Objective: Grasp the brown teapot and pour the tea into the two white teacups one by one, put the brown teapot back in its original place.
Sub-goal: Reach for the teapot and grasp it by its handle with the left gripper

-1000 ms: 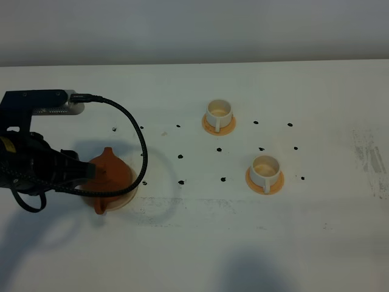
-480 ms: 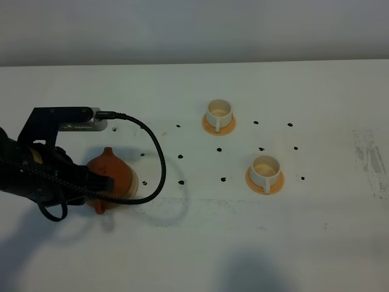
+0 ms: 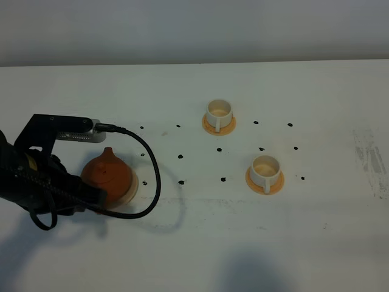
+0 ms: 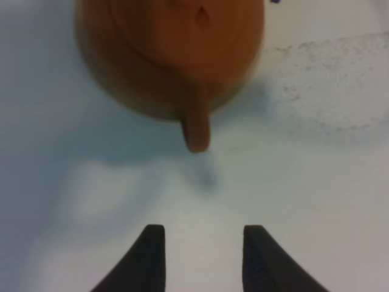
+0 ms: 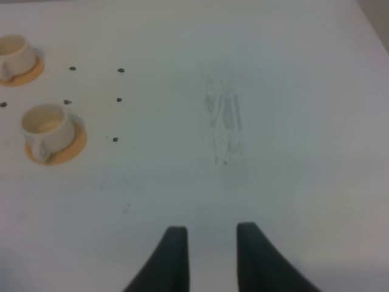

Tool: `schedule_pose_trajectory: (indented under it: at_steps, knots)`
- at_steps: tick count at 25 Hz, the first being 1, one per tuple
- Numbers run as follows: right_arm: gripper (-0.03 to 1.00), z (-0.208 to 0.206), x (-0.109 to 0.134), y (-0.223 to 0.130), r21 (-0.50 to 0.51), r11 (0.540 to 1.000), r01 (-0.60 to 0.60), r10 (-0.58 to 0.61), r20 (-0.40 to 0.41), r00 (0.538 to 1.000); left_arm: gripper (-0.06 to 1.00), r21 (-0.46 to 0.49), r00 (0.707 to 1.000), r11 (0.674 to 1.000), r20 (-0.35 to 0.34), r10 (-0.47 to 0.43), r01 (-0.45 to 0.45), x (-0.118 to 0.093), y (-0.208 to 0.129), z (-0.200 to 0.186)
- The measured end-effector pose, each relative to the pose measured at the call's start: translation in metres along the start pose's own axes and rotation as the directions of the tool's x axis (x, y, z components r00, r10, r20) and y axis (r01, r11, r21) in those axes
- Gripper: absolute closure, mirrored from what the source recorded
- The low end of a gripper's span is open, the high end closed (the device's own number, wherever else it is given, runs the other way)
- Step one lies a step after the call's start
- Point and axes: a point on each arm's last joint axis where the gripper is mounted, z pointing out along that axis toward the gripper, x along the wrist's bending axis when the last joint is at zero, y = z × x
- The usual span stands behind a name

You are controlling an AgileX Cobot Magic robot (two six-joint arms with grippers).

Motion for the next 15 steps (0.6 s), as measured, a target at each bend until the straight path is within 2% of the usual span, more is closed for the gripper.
schedule_pose_trajectory:
  at_steps: [5,11,15]
  knots:
    - [0.75,0.000,0.000,0.000,0.000,1.000,0.000,0.000,0.000,1.000,0.65,-0.015,1.000,1.000,-0.030,-0.010,0.010,0.001,0.000,-0.004]
    - [0.75,0.000,0.000,0.000,0.000,1.000,0.000,0.000,0.000,1.000,0.65,-0.091,0.995,0.996,-0.101,-0.021,0.012,0.000,0.000,-0.019]
    - [0.75,0.000,0.000,0.000,0.000,1.000,0.000,0.000,0.000,1.000,0.65,-0.098,0.994,0.995,-0.106,-0.024,0.013,0.000,-0.001,-0.021]
